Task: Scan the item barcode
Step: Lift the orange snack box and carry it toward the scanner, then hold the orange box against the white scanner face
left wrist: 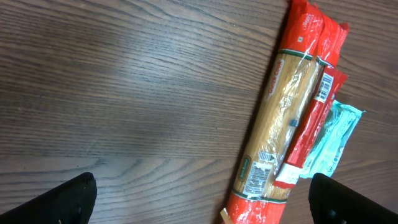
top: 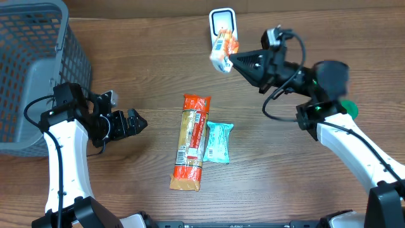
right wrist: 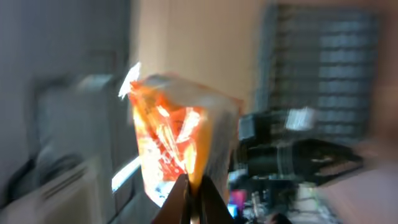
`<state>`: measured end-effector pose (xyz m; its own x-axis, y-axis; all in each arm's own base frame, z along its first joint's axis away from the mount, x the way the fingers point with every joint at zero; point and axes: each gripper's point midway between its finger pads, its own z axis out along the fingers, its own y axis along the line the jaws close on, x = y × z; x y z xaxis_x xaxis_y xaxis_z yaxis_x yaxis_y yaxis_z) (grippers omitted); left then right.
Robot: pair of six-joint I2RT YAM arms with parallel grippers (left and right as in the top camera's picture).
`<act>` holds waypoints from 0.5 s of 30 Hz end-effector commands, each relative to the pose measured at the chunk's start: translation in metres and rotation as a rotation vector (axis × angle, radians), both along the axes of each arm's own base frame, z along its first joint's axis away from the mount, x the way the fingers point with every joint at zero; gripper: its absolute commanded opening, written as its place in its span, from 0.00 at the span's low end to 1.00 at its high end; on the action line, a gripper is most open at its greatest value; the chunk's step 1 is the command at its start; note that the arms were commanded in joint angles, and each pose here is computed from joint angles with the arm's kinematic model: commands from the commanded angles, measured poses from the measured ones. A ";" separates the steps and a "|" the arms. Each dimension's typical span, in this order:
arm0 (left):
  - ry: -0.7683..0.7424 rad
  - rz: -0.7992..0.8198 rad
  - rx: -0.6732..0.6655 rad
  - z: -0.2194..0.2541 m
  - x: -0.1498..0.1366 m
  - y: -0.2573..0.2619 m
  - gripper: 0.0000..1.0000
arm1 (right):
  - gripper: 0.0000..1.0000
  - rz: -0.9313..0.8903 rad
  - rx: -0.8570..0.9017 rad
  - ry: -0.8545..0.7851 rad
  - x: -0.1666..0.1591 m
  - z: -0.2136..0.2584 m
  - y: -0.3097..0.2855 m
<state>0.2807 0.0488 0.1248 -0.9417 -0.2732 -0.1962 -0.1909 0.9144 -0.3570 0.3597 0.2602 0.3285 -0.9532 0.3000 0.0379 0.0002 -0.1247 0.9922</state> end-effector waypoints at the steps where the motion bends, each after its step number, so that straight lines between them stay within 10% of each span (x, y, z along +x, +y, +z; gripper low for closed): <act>1: -0.007 -0.023 -0.010 0.000 0.001 -0.004 1.00 | 0.04 -0.076 -0.173 -0.220 0.010 -0.023 -0.004; 15: -0.007 -0.023 -0.010 0.000 0.001 -0.004 1.00 | 0.04 0.041 -0.777 -0.237 -0.017 -0.171 -0.034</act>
<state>0.2806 0.0489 0.1247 -0.9418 -0.2732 -0.1962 -0.1911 0.9146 -0.3563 0.3336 0.2373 0.1608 -0.9652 0.1885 -0.1815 -0.0647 0.5001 0.8635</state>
